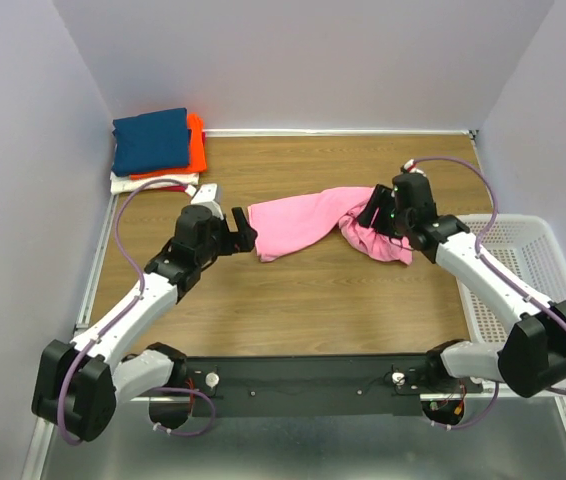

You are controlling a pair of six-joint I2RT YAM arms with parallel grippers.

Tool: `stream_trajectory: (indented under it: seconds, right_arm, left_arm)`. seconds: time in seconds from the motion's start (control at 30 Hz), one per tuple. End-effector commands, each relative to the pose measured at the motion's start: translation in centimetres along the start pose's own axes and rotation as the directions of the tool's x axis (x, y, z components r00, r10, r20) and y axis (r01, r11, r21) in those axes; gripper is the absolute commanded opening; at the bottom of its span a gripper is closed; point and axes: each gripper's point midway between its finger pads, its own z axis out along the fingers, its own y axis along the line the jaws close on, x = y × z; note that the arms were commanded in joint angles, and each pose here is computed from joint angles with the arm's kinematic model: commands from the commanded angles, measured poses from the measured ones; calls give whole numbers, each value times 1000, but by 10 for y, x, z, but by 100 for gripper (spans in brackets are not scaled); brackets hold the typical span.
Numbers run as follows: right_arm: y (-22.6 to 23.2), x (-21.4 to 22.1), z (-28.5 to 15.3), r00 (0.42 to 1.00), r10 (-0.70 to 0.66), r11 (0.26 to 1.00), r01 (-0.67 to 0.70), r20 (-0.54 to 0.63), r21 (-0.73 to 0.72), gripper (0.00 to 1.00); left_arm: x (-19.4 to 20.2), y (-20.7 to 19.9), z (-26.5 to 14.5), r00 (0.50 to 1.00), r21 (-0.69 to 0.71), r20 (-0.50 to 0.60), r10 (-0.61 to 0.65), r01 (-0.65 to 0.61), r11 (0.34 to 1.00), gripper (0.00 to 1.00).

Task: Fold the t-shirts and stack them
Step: Move the tshirt to the center of the board

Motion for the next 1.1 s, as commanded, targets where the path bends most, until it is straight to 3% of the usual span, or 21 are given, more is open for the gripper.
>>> stream_trajectory:
  seconds: [0.0,0.2,0.5,0.63,0.77,1.07]
  right_arm:
    - [-26,36,5,999,13,995,-9,-41,94,67]
    - [-49,52,10,999,8,986,-1,-45,166,67]
    - [-77,60,17,1000,2,960,2,-15,280,65]
    - [-81,62,23,1000,7,955,-4,-10,298,65]
    - [-72,61,35,1000,17,963,-10,-23,269,57]
    - [-57,59,65,999,12,970,2,-53,245,53]
  left_arm:
    - [14,14,16,995,-67,27,-99,100,993,98]
    - [45,15,36,991,-90,-14,-132,130,987,97]
    - [70,0,75,989,-77,-85,-121,115,990,77]
    - [74,-2,84,989,-74,-91,-116,109,991,73]
    - [76,2,92,990,-95,-95,-105,96,991,70]
    - [78,3,104,990,-109,-111,-91,78,991,38]
